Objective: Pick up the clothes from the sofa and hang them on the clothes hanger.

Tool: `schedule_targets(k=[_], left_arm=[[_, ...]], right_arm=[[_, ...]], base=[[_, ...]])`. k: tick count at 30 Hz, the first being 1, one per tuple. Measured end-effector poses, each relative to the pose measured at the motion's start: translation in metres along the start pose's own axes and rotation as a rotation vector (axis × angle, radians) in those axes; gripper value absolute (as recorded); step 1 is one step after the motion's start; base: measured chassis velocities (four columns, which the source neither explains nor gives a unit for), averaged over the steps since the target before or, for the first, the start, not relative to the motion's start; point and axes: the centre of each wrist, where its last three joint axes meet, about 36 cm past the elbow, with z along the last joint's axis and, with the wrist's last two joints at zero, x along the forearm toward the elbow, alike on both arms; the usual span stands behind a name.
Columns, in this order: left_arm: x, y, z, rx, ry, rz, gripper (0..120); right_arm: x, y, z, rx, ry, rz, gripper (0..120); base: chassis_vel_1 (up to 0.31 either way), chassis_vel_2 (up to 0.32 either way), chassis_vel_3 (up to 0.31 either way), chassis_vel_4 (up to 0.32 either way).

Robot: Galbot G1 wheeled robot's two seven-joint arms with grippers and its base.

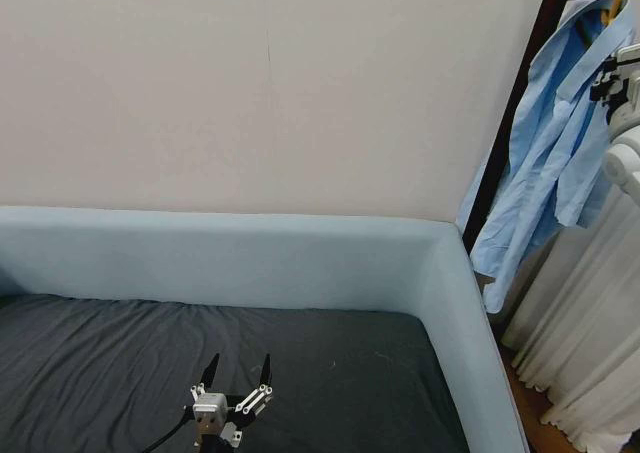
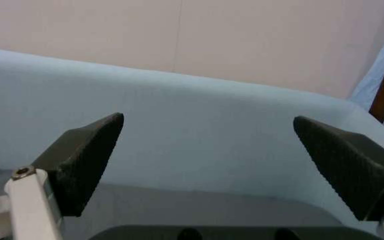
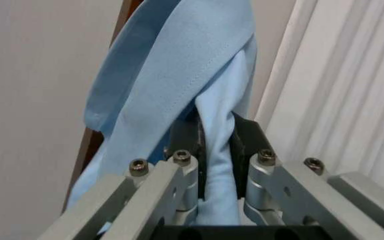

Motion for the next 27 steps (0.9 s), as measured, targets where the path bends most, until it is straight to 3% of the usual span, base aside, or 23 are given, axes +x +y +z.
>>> schedule_targets(k=[7, 12, 18, 27], left_arm=[[0.000, 0.000, 0.000, 0.000, 0.000, 0.000, 100], [0.000, 0.000, 0.000, 0.000, 0.000, 0.000, 100], [0.000, 0.000, 0.000, 0.000, 0.000, 0.000, 100], [0.000, 0.000, 0.000, 0.000, 0.000, 0.000, 100]], right_arm=[[0.000, 0.012, -0.018, -0.030, 0.042, 0.009, 7], [-0.009, 0.029, -0.051, -0.105, 0.133, 0.042, 7], [-0.018, 0.033, -0.063, -0.160, 0.222, 0.071, 7], [-0.027, 0.033, -0.065, -0.186, 0.258, 0.093, 7]], base=[[0.000, 0.000, 0.000, 0.000], [0.000, 0.000, 0.000, 0.000], [0.000, 0.000, 0.000, 0.000], [0.000, 0.000, 0.000, 0.000]])
